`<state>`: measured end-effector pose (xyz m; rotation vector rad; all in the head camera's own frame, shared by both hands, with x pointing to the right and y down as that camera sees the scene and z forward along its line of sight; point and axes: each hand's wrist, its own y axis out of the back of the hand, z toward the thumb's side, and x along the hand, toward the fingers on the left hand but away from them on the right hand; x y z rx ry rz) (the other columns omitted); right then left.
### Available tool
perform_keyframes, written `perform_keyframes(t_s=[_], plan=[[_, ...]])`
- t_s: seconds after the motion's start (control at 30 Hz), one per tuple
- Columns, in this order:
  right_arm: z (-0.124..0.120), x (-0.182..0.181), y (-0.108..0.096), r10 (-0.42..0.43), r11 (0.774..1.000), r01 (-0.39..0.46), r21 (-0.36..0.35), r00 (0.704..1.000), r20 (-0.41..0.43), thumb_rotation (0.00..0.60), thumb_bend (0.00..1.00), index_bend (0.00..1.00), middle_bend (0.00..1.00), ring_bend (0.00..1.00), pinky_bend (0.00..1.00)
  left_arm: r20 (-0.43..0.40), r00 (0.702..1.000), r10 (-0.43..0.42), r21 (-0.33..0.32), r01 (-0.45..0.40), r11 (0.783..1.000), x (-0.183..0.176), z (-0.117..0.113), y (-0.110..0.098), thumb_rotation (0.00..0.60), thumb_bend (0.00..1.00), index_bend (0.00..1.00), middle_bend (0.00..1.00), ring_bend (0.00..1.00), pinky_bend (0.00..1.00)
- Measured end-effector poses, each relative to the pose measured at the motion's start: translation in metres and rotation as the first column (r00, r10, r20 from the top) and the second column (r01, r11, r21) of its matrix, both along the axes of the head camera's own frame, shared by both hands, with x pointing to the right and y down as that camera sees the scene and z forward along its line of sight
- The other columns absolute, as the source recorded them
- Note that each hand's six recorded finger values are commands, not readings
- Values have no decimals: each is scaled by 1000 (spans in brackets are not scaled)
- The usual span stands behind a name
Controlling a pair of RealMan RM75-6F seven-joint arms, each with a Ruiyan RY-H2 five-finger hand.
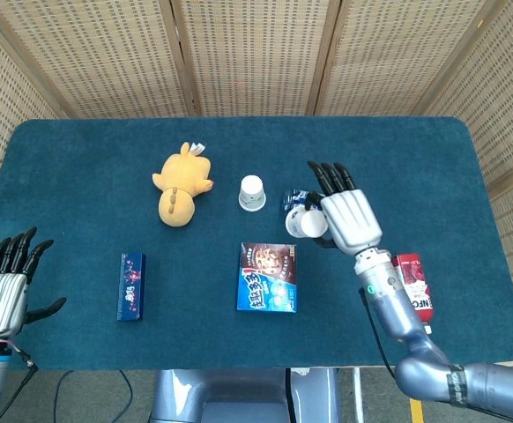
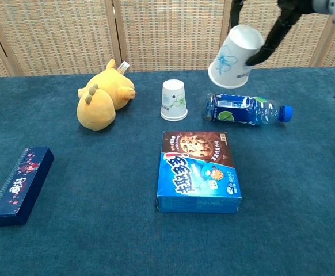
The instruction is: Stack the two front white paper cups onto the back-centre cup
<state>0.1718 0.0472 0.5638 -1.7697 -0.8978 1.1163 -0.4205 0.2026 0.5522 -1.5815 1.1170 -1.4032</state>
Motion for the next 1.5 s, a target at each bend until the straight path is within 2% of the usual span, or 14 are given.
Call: perform_keyframes(t_s=[0.27, 0.57, 1.07, 1.5], plan=[[16, -45, -26, -9, 1000, 9, 14, 999, 35, 600, 145, 506, 97, 0, 0, 21, 1000, -18, 6, 18, 1000, -6, 4, -4, 600, 124, 140, 0, 0, 0], [38, -64, -47, -2, 1000, 1, 12, 1000, 30, 600, 144, 507, 98, 0, 0, 43, 998, -49, 12, 49, 999, -13, 10, -9, 600, 124, 140, 0, 0, 0], [99, -81, -61, 41, 998, -39, -50, 998, 37, 600, 140, 508, 115, 0, 0, 57, 996, -73, -5, 73, 997, -20, 19, -13, 600, 124, 140, 0, 0, 0], [121, -90, -74, 70, 997, -67, -48, 996, 51, 600, 138, 508, 122, 0, 0, 65, 995, -76, -37, 78, 996, -21, 29, -13, 600, 124, 141, 0, 0, 0]])
